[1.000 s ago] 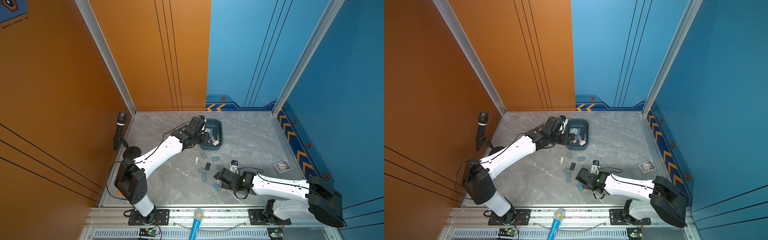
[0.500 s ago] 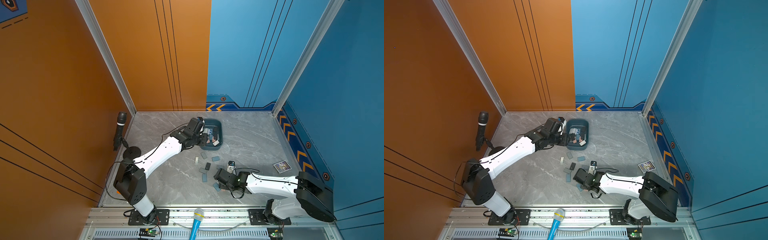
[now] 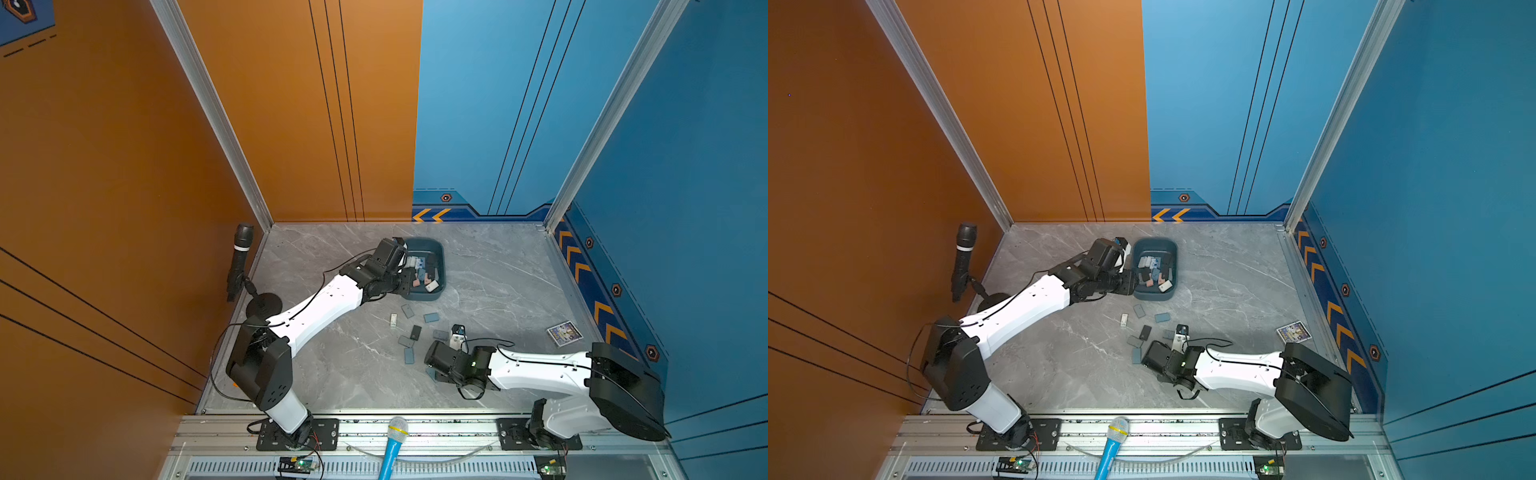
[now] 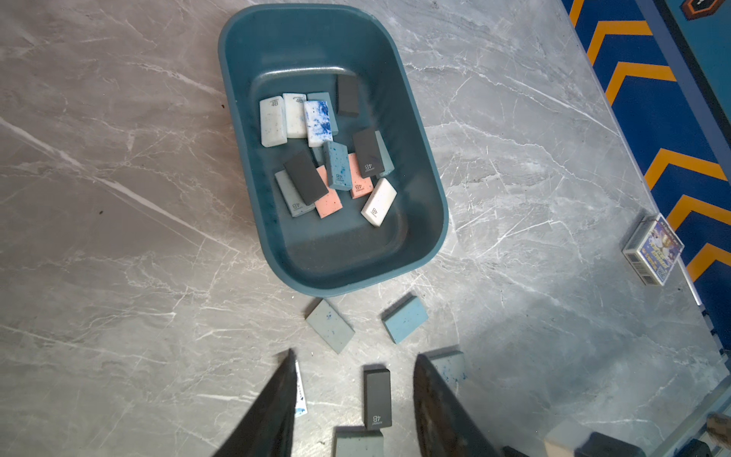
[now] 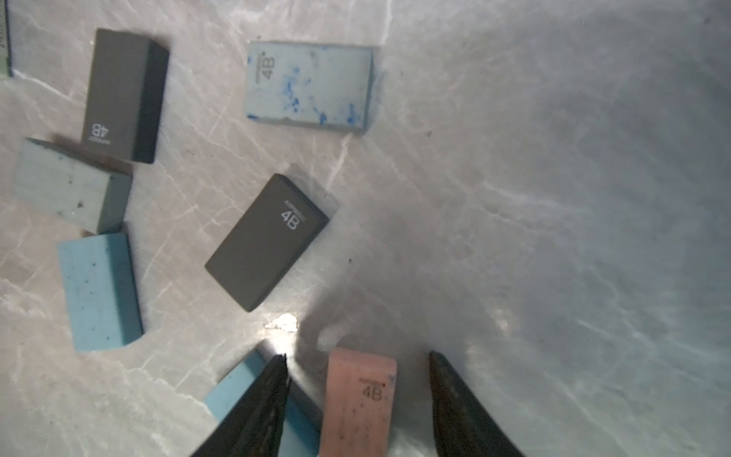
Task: Put the eraser in the storage box
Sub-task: Pick up the eraser from the center of the board.
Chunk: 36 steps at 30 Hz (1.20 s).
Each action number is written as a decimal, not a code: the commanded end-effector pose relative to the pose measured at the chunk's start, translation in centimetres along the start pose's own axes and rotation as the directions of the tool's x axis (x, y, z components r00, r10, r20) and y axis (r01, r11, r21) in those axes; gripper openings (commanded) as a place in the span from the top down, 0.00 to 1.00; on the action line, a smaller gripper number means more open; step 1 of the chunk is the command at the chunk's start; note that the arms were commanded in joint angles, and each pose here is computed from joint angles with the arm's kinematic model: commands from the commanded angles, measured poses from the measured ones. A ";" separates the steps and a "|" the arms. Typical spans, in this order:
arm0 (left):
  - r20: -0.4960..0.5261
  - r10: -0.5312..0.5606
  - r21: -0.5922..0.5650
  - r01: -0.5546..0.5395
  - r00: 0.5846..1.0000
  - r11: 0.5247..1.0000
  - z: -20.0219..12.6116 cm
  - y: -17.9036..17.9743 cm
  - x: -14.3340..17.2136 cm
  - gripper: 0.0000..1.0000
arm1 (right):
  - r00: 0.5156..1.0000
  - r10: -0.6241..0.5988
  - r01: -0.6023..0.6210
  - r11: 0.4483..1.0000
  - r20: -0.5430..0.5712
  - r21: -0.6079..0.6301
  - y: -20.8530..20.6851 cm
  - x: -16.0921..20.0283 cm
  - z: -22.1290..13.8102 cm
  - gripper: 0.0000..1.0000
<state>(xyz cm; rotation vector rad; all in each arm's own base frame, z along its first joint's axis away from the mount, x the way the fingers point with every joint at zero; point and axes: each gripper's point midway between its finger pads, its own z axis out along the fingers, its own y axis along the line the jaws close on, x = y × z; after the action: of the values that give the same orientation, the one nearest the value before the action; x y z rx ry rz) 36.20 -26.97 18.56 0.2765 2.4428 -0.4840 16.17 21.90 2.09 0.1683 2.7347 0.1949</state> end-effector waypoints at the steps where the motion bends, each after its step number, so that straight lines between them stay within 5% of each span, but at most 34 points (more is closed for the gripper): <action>1: 0.033 -0.011 -0.002 0.011 0.999 1.000 -0.9 0.4 -0.5 0.51 | 0.994 -0.002 0.011 0.996 -0.105 0.086 -2.1 2.9 0.7 0.44; 36: 0.007 -0.031 0.001 0.031 0.999 1.000 -0.2 0.7 0.4 0.52 | 0.984 0.004 0.017 0.993 -0.176 0.119 -4.7 6.3 0.9 0.75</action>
<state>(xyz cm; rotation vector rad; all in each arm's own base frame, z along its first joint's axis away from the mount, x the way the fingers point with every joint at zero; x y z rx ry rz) 36.09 -26.64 17.70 0.2484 2.4555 -0.4871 13.77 21.49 1.59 0.2131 2.7479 0.2416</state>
